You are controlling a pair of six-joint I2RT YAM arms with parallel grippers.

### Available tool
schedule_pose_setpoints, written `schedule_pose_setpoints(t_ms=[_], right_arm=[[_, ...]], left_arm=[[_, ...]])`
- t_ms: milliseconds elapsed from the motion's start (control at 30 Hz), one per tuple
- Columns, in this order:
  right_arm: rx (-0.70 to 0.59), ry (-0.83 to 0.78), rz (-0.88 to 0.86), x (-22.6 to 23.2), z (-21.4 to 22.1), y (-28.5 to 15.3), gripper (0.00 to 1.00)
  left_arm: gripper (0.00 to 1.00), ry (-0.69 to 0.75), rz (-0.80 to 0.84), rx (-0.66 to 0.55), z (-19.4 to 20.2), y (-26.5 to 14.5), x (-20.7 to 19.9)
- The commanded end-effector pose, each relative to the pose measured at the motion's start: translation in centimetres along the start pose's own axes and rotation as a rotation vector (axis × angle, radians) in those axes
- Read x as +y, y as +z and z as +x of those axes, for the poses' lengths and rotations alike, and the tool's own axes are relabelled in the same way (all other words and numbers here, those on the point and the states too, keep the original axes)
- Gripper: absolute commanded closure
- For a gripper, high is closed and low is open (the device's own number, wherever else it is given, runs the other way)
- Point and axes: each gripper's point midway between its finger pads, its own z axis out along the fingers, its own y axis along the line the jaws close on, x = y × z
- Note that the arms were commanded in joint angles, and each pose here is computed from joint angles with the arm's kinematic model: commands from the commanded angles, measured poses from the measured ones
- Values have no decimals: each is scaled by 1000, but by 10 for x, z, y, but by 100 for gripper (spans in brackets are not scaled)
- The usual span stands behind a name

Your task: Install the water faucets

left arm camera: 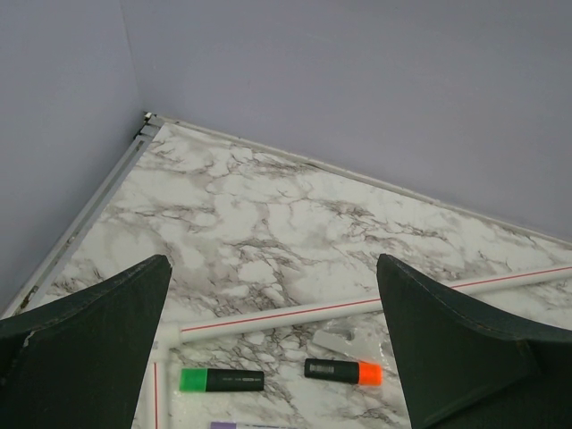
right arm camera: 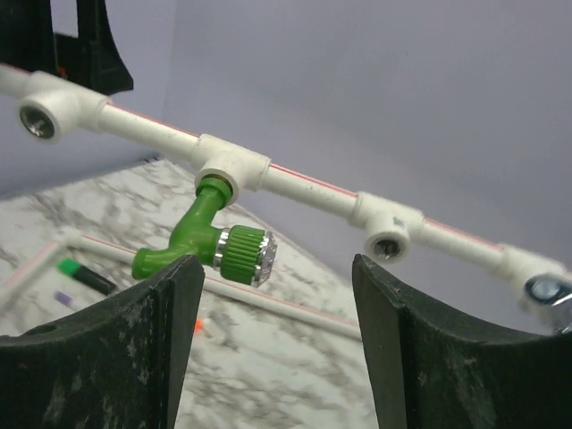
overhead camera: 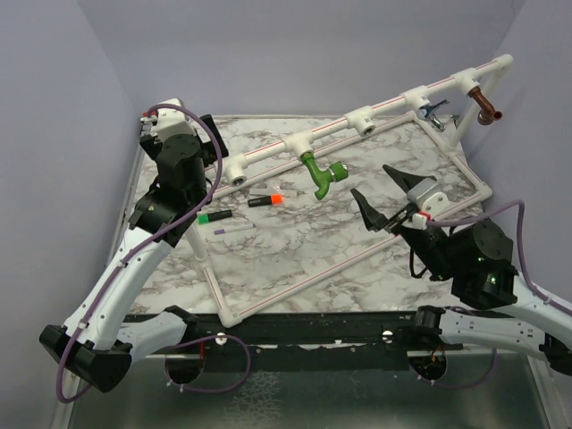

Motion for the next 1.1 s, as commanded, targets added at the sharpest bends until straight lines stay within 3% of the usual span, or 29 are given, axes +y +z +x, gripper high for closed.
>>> schedule_pose_setpoints(t_ms=[0,200,433,767,1067], right_arm=[[14,-486,-185,12,6,-1,27],[59,-878,-284,19,21,10,21],[96,-1177,-328,25,33,27,18],[50,-1332,-375,52,50,50,18],[6,-1341,-249,58,59,62,22]], left_arm=[[1,324,95,439,131,-27,8],[1,326,94,439,131,-27,8],[1,325,94,438,131,-27,9],[1,322,98,434,130,-29,9],[1,320,102,435,130,-29,9]])
